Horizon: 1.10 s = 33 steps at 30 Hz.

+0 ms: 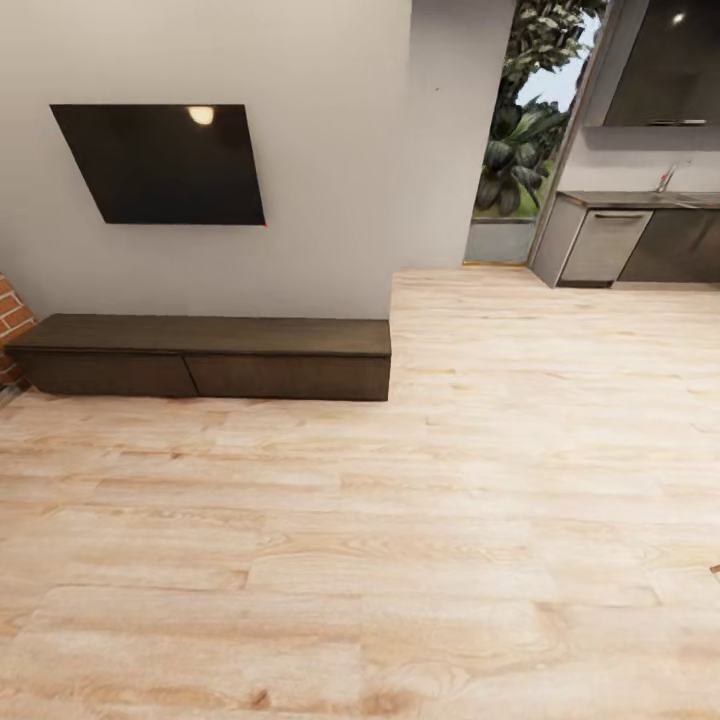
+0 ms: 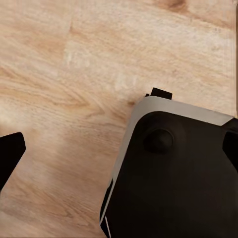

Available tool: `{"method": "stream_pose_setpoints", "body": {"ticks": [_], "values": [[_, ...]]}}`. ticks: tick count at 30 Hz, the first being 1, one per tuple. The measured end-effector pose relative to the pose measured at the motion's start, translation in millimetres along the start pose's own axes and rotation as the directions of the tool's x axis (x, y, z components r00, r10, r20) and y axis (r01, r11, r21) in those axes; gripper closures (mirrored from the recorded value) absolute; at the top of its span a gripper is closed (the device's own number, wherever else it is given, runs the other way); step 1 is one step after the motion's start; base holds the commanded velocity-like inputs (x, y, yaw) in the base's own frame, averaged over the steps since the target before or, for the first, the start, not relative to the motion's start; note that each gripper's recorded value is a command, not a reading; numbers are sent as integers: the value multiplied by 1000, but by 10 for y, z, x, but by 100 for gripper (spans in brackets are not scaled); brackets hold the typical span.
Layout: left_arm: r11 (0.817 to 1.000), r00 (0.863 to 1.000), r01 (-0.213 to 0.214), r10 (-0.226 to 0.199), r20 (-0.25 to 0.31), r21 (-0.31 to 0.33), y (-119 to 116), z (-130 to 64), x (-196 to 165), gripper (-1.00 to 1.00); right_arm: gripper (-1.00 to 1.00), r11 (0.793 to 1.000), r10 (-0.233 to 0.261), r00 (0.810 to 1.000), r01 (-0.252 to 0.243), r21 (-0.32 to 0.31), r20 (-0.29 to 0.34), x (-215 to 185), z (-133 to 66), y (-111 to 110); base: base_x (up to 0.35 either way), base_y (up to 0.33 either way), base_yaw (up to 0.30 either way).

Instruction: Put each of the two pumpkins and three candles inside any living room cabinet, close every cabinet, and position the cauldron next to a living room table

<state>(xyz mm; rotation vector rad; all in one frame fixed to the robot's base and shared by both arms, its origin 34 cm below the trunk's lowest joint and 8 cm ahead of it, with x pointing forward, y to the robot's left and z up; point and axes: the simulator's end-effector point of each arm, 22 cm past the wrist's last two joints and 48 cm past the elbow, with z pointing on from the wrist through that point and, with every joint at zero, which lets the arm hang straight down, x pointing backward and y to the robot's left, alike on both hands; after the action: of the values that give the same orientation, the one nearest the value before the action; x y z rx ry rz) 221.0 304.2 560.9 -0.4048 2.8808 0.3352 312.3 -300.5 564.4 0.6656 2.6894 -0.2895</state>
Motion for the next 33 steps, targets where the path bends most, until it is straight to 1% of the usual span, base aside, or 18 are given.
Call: {"method": "stream_pose_setpoints", "body": {"ticks": [8, 33], "values": [[1000, 1000, 0, 0, 0, 0, 0, 0, 0, -100, -100, 1000, 0, 1000, 0, 1, 1, -6, 2, -9, 295, 27, 1], [1000, 1000, -1, 1, 5, -1, 16, -13, 28, -100, -100, 1000, -1, 1000, 1, 0, 1, -3, 1, -3, 298, 103, 5]]}}
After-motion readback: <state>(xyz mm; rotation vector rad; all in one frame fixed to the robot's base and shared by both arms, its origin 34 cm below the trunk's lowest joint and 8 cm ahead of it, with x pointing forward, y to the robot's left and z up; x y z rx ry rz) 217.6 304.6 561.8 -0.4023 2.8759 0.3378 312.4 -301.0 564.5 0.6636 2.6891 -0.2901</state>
